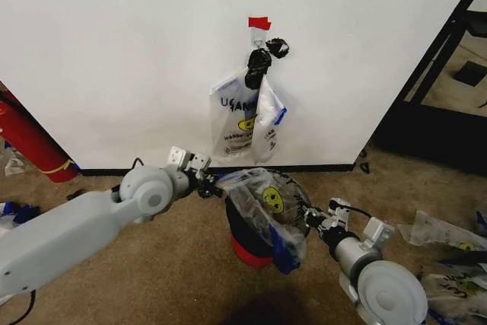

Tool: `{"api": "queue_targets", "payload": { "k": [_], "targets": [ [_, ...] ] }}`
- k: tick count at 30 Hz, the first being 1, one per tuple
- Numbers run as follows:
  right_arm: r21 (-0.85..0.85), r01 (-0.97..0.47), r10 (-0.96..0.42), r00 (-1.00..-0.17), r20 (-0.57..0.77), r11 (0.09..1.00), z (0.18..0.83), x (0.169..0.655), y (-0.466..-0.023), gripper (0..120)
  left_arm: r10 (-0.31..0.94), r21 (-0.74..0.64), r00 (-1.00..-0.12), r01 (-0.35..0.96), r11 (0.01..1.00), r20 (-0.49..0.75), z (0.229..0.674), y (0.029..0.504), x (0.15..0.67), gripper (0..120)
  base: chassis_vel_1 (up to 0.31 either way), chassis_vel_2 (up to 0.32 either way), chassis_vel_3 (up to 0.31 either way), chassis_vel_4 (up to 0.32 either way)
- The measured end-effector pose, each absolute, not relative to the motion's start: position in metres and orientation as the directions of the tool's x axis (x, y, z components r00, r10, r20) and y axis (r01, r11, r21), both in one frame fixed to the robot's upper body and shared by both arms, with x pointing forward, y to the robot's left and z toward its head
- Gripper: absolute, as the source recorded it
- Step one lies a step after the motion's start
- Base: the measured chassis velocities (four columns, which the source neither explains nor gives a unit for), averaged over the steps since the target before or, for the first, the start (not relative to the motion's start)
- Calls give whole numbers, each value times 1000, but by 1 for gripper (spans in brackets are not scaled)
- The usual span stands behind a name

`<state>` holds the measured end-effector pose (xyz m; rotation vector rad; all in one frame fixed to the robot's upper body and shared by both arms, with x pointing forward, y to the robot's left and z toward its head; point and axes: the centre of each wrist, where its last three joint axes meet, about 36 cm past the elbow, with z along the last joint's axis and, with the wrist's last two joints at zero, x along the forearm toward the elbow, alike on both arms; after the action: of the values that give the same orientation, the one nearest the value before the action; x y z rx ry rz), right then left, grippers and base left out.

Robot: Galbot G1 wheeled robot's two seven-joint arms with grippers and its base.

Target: Pick up the garbage bag from the wall and place it over the trash bin.

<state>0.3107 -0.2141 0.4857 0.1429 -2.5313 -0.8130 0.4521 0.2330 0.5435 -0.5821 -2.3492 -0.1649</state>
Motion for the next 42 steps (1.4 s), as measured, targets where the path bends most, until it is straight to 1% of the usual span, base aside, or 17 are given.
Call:
{"api": "queue_targets", "payload": {
  "k": [2,5,6,8,12,14,16,18,20,22,25,27,30,34,36,41,42],
  "targets": [
    [575,53,-231,-883,409,816,485,311,-213,1,354,-43,-667,435,899,656,544,236,446,0,0,0,0,0],
    [570,74,-212,-883,418,818,482,311,-210,1,340,-45,-721,395,918,603,562,246,437,13,0,0,0,0],
    [567,79,-207,-883,422,820,481,311,-209,1,339,-46,-734,388,920,589,567,249,432,19,0,0,0,0],
    [566,81,-205,-882,424,820,480,311,-208,1,337,-44,-738,386,922,584,569,251,430,21,0,0,0,0],
    [565,99,-191,-882,432,819,478,313,-206,1,327,-32,-766,372,928,553,579,255,404,39,0,0,0,0],
    [562,105,-183,-883,432,820,478,314,-206,1,326,-27,-777,371,928,538,582,252,398,41,0,0,0,0],
    [552,139,-139,-891,431,822,476,314,-207,1,364,-43,-796,394,918,483,593,235,377,53,0,0,0,0],
    [556,157,-120,-895,429,816,476,314,-205,1,400,-78,-802,410,909,443,598,220,361,59,0,0,0,0],
    [565,162,-113,-901,420,809,475,314,-198,1,425,-136,-803,407,903,418,596,205,350,69,0,0,0,0],
    [566,164,-107,-903,415,808,475,313,-196,1,430,-156,-801,403,902,416,594,201,349,71,0,0,0,0],
    [553,181,-69,-914,400,813,472,311,-184,1,454,-230,-781,391,891,428,586,186,347,86,0,0,0,0],
    [537,194,-47,-915,402,821,469,311,-181,1,479,-265,-762,400,877,437,587,179,347,93,0,0,0,0],
    [514,204,-21,-917,399,833,467,312,-180,1,512,-295,-733,420,858,448,591,171,346,97,0,0,0,0],
    [491,214,3,-919,395,845,466,314,-180,1,551,-308,-680,457,834,483,587,155,346,95,0,0,0,0],
    [490,215,5,-919,395,845,466,314,-180,1,555,-308,-673,461,832,489,585,153,346,95,0,0,0,0],
    [482,230,19,-915,404,846,466,313,-184,1,586,-321,-612,495,807,531,570,139,345,90,0,0,0,0],
    [481,232,21,-914,405,845,466,313,-185,1,591,-324,-598,501,803,542,565,136,345,86,0,0,0,0]
  ]
}}
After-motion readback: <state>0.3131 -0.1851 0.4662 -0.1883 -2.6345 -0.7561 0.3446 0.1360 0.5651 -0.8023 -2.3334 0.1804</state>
